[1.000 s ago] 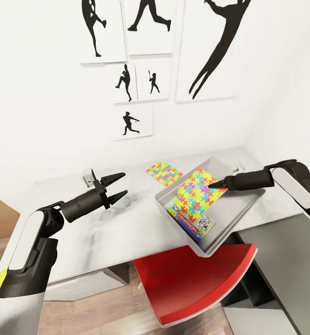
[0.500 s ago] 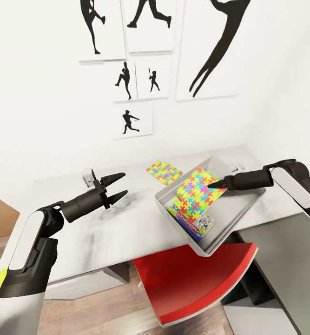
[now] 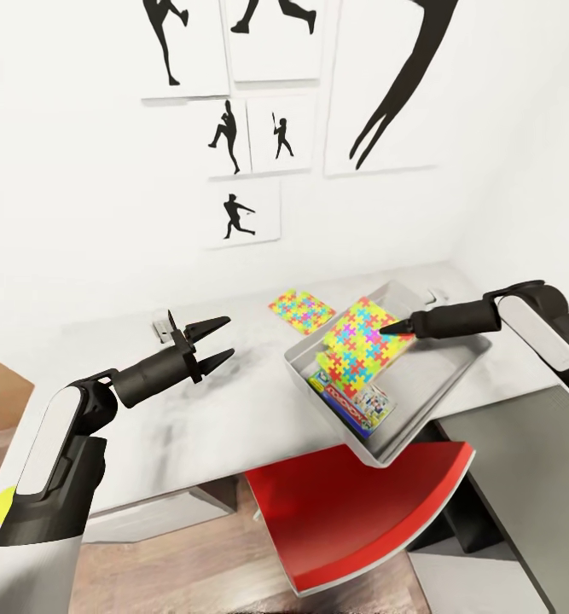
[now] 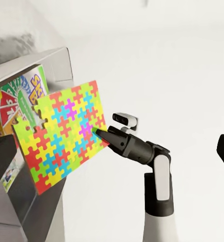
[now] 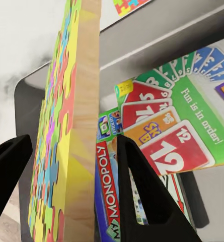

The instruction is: Put all the toys in the child's room - the three board games (two on the bed and one on the table), the two jigsaw puzzles on the table, and the tennis ball on the table - inside the toy box on the table in the child's room.

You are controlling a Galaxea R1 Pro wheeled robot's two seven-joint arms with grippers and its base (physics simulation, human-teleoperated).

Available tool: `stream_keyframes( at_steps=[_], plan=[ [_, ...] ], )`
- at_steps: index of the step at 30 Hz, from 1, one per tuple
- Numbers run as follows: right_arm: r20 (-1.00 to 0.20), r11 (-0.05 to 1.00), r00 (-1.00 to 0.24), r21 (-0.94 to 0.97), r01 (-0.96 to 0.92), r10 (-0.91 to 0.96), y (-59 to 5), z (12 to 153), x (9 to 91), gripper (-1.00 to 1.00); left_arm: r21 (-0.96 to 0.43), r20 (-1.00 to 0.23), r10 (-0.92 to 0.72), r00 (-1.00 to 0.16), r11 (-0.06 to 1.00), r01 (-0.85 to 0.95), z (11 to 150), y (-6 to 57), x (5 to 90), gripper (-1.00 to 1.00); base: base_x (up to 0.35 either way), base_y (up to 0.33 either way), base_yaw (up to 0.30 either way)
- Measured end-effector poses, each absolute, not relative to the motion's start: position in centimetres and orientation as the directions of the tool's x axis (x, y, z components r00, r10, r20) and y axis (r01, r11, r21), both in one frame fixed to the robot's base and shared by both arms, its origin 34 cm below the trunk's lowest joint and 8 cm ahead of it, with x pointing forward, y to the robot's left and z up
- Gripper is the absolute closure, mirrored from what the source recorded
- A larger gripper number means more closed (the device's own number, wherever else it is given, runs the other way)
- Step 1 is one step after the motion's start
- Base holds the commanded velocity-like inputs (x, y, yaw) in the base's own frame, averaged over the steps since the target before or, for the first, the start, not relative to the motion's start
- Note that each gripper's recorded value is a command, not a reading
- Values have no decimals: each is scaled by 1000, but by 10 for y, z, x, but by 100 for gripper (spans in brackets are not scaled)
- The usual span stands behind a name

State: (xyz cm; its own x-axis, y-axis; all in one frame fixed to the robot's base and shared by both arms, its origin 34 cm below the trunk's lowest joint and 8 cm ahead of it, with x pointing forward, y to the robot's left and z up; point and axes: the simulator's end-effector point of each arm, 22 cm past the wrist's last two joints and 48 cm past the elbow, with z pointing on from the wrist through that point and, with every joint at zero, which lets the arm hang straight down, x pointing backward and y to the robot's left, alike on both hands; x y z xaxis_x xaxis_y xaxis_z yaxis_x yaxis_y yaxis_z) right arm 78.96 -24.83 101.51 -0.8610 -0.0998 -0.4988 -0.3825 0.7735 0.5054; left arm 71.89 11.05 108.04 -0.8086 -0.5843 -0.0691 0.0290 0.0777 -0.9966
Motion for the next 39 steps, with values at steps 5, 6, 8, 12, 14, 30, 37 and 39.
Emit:
stream_keyframes(
  at_steps=[5, 6, 8, 12, 14, 30, 37, 39],
  plan=[
    [-493, 769, -865, 517, -377, -92, -243, 1012, 795, 100, -997, -63, -584, -809, 78, 21, 1076, 110, 720, -100, 0, 0, 0],
    [-493, 769, -866, 518, -374, -89, -243, 1011, 797, 100, -997, -61, -584, -809, 78, 20, 1075, 110, 720, -100, 0, 0, 0],
    [-490, 769, -867, 522, -369, -84, -242, 1010, 800, 100, -997, -59, -584, -809, 78, 16, 1073, 110, 720, -100, 0, 0, 0],
    [-483, 769, -872, 528, -359, -76, -241, 1006, 804, 100, -997, -53, -584, -810, 78, 9, 1068, 110, 720, -100, 0, 0, 0],
    [-479, 770, -874, 530, -356, -74, -241, 1004, 805, 100, -997, -50, -584, -810, 78, 6, 1066, 110, 720, -100, 0, 0, 0],
    [-464, 759, -884, 553, -344, -63, -239, 996, 807, 100, -997, -36, -585, -811, 78, -12, 1056, 111, 722, -100, 0, 0, 0],
    [-461, 716, -885, 597, -362, -63, -232, 1003, 801, 100, -997, -35, -585, -811, 79, -13, 1055, 111, 722, -100, 0, 0, 0],
    [-458, 700, -887, 614, -364, -59, -230, 1005, 799, 100, -997, -35, -585, -811, 79, -14, 1055, 111, 722, -100, 0, 0, 0]
  ],
)
